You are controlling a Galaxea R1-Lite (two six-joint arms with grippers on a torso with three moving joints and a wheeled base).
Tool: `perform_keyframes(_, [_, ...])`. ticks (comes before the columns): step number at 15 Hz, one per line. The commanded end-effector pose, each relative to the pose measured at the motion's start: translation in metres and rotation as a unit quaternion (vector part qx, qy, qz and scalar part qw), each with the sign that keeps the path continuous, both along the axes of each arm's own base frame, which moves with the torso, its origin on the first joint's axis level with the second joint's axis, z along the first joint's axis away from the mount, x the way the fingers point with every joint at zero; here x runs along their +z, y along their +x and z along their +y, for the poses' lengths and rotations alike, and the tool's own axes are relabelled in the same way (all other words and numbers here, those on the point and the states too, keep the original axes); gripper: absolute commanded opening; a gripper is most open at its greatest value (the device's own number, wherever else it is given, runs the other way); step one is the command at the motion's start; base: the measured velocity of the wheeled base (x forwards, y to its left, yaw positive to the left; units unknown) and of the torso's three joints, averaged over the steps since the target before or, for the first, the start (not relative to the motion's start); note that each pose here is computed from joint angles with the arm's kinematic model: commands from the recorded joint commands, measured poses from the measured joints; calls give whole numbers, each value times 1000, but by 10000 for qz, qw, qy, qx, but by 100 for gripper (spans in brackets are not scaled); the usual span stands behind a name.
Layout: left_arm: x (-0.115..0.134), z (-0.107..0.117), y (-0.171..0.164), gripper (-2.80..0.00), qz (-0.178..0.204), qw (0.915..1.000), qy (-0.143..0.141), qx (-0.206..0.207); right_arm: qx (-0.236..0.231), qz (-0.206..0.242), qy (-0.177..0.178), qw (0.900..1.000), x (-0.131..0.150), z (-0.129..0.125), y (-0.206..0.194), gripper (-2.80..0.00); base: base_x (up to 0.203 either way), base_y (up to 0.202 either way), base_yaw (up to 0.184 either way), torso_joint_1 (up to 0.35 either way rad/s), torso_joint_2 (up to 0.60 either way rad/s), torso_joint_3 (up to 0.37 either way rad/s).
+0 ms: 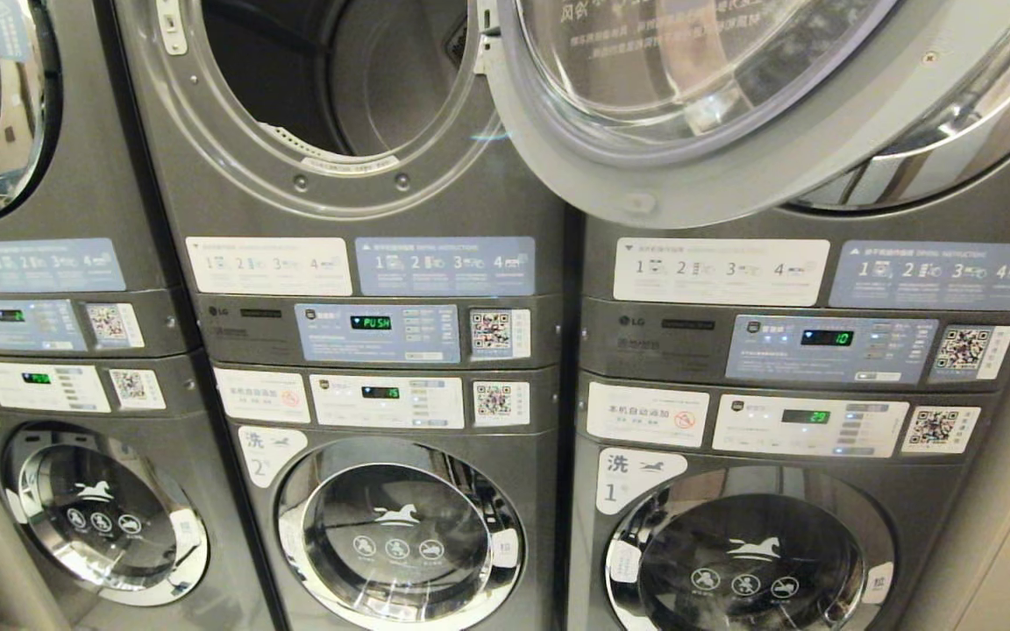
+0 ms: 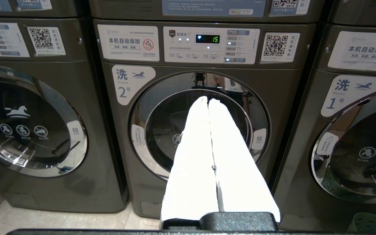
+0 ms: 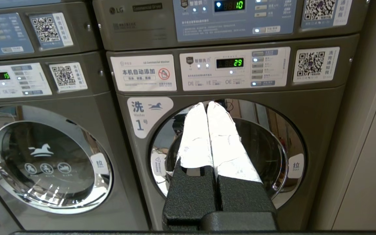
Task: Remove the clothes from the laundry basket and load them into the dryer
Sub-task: Take the clothes out of the basket
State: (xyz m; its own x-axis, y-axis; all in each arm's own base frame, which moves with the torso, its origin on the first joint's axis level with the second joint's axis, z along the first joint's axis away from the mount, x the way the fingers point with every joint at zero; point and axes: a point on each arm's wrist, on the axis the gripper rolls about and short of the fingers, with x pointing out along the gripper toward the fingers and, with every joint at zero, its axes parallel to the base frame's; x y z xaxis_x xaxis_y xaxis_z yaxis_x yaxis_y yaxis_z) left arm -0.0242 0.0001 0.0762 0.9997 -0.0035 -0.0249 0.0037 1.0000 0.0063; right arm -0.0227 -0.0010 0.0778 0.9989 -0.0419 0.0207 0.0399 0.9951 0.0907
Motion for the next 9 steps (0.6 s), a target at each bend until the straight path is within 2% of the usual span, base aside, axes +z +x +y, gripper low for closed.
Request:
perform_keyframes(1, [0, 0, 0, -280, -2, 10000, -6, 10, 2, 27, -5, 10000, -2, 0, 0, -280, 0, 0, 0, -162, 341, 188])
perform_keyframes(5, [0, 0, 0, -280, -2, 10000, -1, 2, 2, 20, -5, 10000, -2, 0, 0, -280, 0, 0, 0, -163, 360, 201])
perform_keyframes(9, [0, 0, 0, -280, -2, 10000, -14, 10, -5, 26, 26, 10000, -2, 0, 0, -280, 0, 0, 0, -223, 515, 290])
